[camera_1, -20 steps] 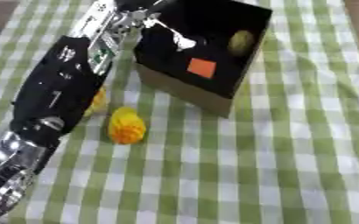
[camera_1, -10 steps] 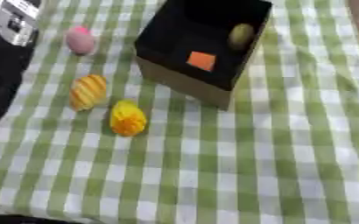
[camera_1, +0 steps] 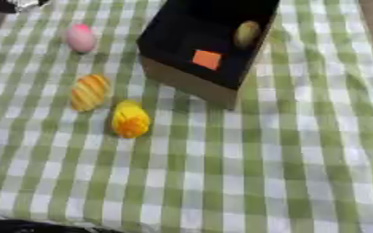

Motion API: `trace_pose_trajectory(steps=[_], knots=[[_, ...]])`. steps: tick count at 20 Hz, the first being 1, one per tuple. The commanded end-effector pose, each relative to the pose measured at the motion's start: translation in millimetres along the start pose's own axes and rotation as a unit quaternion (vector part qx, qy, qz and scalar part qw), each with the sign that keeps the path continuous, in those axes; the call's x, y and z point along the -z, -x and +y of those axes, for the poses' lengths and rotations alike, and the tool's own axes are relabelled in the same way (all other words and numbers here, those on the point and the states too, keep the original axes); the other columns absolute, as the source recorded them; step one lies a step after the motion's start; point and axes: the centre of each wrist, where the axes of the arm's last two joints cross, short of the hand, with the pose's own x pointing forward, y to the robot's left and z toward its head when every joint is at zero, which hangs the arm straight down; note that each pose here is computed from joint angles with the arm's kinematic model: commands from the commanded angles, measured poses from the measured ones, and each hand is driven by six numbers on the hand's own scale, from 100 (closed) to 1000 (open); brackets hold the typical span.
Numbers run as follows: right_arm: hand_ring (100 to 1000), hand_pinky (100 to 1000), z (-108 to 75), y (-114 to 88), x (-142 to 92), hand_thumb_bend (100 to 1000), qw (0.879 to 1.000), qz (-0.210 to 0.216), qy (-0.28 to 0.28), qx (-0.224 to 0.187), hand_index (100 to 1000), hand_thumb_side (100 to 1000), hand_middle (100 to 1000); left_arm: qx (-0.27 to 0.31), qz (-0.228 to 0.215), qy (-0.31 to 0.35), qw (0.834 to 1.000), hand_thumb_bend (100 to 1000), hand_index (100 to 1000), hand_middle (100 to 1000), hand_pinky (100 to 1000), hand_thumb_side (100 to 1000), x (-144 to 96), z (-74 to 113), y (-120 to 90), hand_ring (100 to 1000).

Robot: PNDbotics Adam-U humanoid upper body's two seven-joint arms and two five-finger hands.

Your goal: Pick up objects on the table and place them in the box.

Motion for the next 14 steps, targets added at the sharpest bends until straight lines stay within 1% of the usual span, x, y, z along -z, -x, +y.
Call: trace_pose_trajectory(steps=[1, 3, 8, 14], knots=[[842, 841, -6.7, -6.9, 5.6, 100, 1.0, -0.01, -0.013, -0.021, 853, 528, 611, 0.009, 0.02, 0.011, 1.0, 514, 882, 810, 901, 500, -11.4, 13.4, 17.5, 868], [843, 841, -6.7, -6.7, 4.7, 100, 1.0, -0.008, -0.013, -0.022, 853, 527, 610, -0.004, 0.028, 0.026, 0.999, 528, 889, 819, 906, 509, -13.2, 7.2, 24.8, 874], [846, 842, -7.7, -6.7, 3.4, 100, 1.0, -0.006, -0.012, -0.026, 852, 527, 608, -0.013, 0.046, 0.058, 0.997, 542, 896, 833, 914, 506, -16.2, -2.6, 39.2, 885], [849, 843, -8.8, -7.1, 3.2, 100, 0.999, -0.005, -0.013, -0.032, 852, 526, 604, -0.029, 0.057, 0.076, 0.995, 553, 897, 841, 916, 535, -14.2, -10.6, 47.8, 890]])
